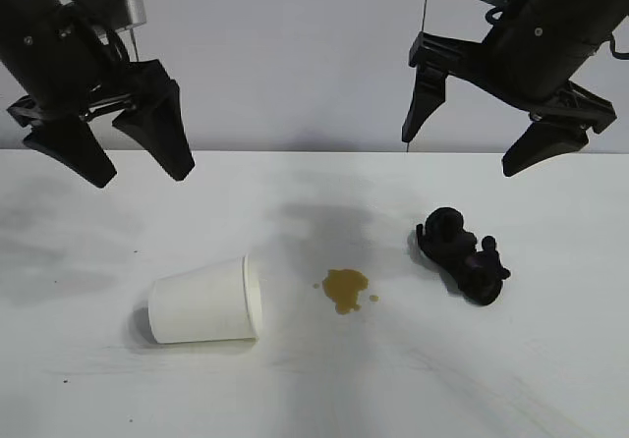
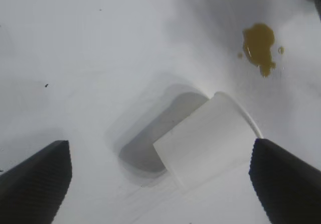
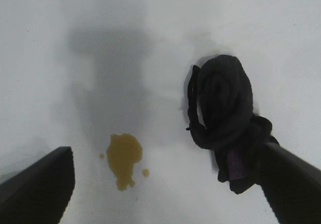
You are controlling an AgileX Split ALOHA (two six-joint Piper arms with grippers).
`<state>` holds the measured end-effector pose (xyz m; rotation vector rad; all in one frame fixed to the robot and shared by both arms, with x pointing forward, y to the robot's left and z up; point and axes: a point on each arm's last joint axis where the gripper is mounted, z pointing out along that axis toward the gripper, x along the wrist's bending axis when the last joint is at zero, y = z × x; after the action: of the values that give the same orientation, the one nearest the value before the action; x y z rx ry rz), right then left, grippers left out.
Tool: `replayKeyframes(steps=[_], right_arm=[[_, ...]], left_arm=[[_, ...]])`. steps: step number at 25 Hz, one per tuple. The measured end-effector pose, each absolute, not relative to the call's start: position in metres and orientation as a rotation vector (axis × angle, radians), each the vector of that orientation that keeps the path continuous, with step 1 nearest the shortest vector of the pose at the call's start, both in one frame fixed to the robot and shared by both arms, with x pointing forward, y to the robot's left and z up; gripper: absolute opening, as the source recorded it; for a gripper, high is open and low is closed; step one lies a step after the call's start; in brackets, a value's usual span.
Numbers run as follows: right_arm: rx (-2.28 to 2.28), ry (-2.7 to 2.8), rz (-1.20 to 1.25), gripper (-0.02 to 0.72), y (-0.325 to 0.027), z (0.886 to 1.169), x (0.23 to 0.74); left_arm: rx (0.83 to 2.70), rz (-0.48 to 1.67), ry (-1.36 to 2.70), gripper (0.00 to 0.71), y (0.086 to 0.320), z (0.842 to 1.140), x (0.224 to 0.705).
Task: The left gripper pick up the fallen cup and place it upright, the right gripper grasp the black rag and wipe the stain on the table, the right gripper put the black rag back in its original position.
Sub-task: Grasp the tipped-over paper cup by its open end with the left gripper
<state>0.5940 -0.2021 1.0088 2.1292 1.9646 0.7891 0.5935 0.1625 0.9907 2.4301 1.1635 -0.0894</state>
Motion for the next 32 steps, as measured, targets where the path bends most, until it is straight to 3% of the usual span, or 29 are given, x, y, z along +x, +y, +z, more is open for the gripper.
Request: replayKeyframes(steps=[6, 10, 15, 29, 32], right_arm=[[2.130, 1.965, 0.788, 0.694, -0.202, 1.009, 0.594], [2.128, 1.966, 0.788, 0.694, -0.202, 1.009, 0.594], [2.129, 1.975, 0.779, 0.694, -0.202, 1.008, 0.593], [2.129, 1.984, 0.771, 0.694, -0.202, 1.008, 0.593], [2.129, 1.984, 0.770, 0.694, -0.202, 1.008, 0.593]], left_arm=[[2.716, 0.068, 0.433, 0.694, 0.091, 0.989, 0.560], [2.832, 0.142, 0.217, 0.694, 0.068, 0.980, 0.543], [2.875, 0.169, 0.175, 0.694, 0.065, 0.950, 0.536], [2.896, 0.210, 0.172, 0.694, 0.064, 0.909, 0.543], [2.895, 0.214, 0.173, 0.636, 0.063, 0.906, 0.544]])
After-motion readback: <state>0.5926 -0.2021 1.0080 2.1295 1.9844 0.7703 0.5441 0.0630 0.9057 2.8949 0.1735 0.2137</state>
